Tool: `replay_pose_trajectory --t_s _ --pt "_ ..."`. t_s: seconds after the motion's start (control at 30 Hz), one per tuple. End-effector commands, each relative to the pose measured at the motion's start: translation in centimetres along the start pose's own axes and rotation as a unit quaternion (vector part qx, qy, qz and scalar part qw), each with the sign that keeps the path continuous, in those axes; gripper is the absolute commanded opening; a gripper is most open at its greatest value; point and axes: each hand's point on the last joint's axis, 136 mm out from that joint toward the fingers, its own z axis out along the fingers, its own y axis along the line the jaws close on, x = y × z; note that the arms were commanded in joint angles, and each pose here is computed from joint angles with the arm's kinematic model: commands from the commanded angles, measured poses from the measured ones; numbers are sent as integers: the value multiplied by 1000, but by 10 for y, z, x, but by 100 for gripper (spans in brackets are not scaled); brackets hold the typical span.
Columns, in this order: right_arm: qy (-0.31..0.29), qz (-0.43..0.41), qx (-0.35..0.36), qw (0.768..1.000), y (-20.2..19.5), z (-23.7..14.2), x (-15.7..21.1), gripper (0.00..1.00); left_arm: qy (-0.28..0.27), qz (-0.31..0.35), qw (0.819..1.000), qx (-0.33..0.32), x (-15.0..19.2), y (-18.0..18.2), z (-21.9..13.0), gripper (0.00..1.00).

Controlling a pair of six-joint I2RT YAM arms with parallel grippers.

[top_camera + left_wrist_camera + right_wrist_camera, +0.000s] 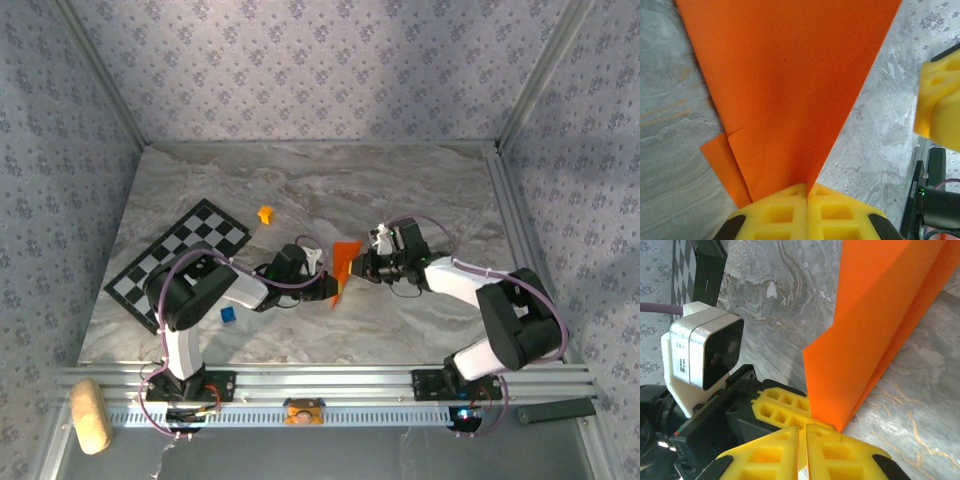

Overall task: Fold a paper plane with a square sheet of paper (pick it up from the middle)
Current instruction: Fold the wing for the fifth time at the center of the table.

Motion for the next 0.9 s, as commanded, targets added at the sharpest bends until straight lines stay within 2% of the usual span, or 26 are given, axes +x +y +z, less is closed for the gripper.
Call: replay_pose_trajectory --t_s 0.0,0.33,0.73,0.87 --pt "6 -21 -18 1000 9 6 -7 13 23 -11 999 23 11 -4 7 0" --pt "33 -7 -30 999 3 22 -10 11 19 -37 999 32 12 -1 3 0" --pt "29 7 -36 999 -6 16 -13 10 7 -81 996 27 15 11 0 0" --pt "38 -6 -43 998 -6 19 -10 7 5 -87 996 27 14 12 0 0"
